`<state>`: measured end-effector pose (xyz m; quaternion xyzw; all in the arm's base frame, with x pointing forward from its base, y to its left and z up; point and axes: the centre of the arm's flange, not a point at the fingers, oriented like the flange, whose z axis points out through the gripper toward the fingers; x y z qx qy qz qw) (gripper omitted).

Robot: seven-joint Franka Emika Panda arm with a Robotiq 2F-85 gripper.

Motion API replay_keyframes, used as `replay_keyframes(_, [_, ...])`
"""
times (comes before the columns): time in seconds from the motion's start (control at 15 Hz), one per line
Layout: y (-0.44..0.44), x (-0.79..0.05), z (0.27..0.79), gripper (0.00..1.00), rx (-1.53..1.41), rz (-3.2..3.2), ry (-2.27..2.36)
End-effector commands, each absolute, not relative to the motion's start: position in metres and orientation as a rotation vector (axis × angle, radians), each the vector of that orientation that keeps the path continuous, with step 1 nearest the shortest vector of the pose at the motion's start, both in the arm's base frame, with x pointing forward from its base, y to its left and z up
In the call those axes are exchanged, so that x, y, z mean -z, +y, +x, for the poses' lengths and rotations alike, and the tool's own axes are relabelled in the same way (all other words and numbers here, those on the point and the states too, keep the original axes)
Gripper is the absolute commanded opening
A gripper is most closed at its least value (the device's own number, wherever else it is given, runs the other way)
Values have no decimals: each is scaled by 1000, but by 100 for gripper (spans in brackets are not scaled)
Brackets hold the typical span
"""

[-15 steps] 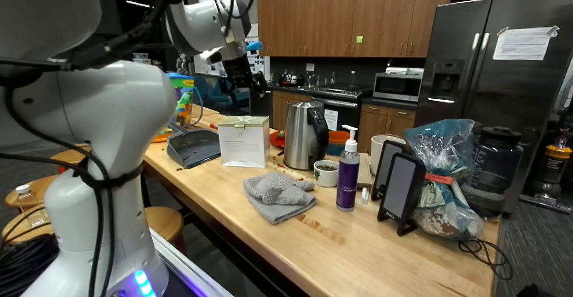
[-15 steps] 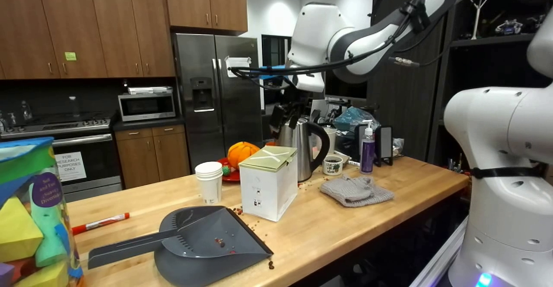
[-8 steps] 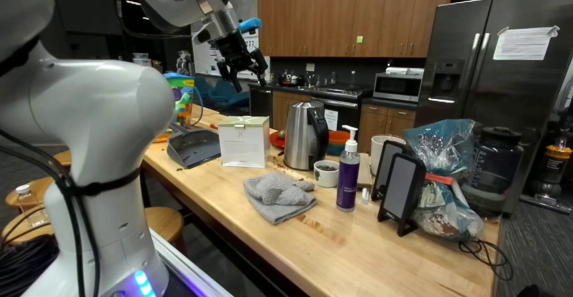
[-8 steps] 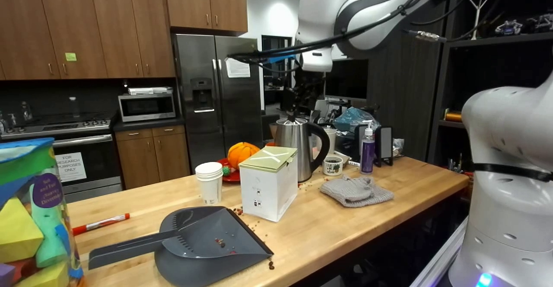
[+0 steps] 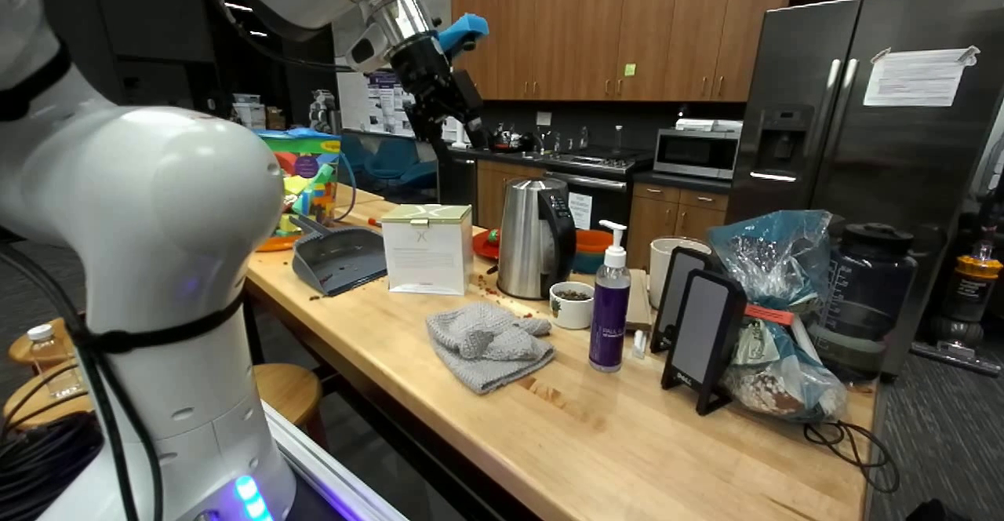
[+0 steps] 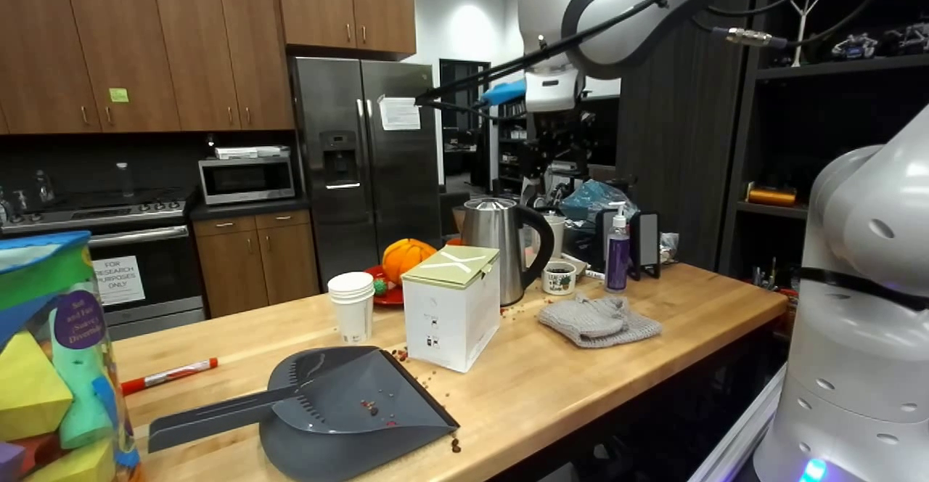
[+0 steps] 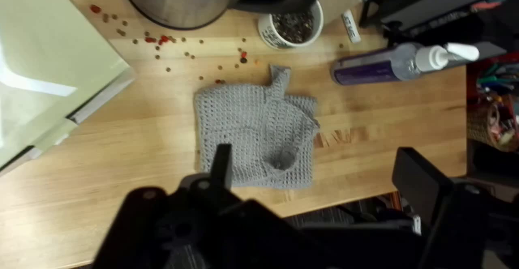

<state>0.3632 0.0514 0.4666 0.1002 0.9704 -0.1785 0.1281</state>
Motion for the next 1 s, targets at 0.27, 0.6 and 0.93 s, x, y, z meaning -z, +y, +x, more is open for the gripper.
replay_keyframes(0.27, [41, -454, 343, 100, 668, 473, 2886])
replay_keyframes(0.6, [44, -450, 341, 100, 682, 460, 2891])
replay_keyframes(0.93, [24, -450, 337, 100, 632, 433, 2936])
